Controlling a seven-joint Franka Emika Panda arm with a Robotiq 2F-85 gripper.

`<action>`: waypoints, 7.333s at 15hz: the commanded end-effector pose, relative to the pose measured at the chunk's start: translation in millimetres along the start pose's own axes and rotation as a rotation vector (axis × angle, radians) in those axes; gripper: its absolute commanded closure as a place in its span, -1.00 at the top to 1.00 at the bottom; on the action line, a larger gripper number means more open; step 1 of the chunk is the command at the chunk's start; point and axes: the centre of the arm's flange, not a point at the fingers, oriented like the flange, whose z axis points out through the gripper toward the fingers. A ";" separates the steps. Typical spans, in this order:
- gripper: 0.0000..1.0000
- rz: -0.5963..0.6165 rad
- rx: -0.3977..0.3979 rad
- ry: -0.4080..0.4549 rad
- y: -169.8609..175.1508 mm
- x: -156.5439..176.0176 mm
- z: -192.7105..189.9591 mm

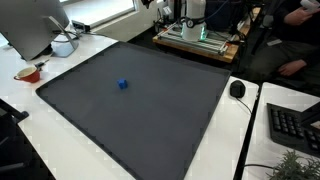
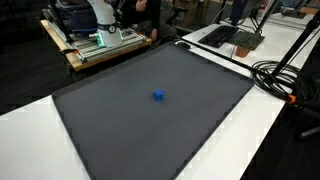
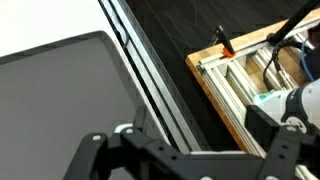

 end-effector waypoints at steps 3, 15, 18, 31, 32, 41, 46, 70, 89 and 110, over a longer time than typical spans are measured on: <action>1.00 -0.258 -0.129 -0.055 -13.3 1.8 30.7; 1.00 -0.491 -0.162 -0.068 -29.2 25.0 50.1; 1.00 -0.640 -0.201 -0.043 -42.8 21.5 69.2; 1.00 -0.872 -0.406 0.021 -18.2 43.5 47.2; 1.00 -0.892 -0.483 0.012 -11.5 50.7 41.7; 1.00 -1.001 -0.894 -0.169 25.5 65.9 36.1; 1.00 -0.907 -1.113 -0.143 33.4 58.9 49.5; 1.00 -1.007 -1.230 -0.171 32.2 131.9 115.8; 1.00 -0.911 -1.394 -0.374 54.0 146.0 137.0; 1.00 -0.916 -1.339 -0.250 77.9 198.0 174.2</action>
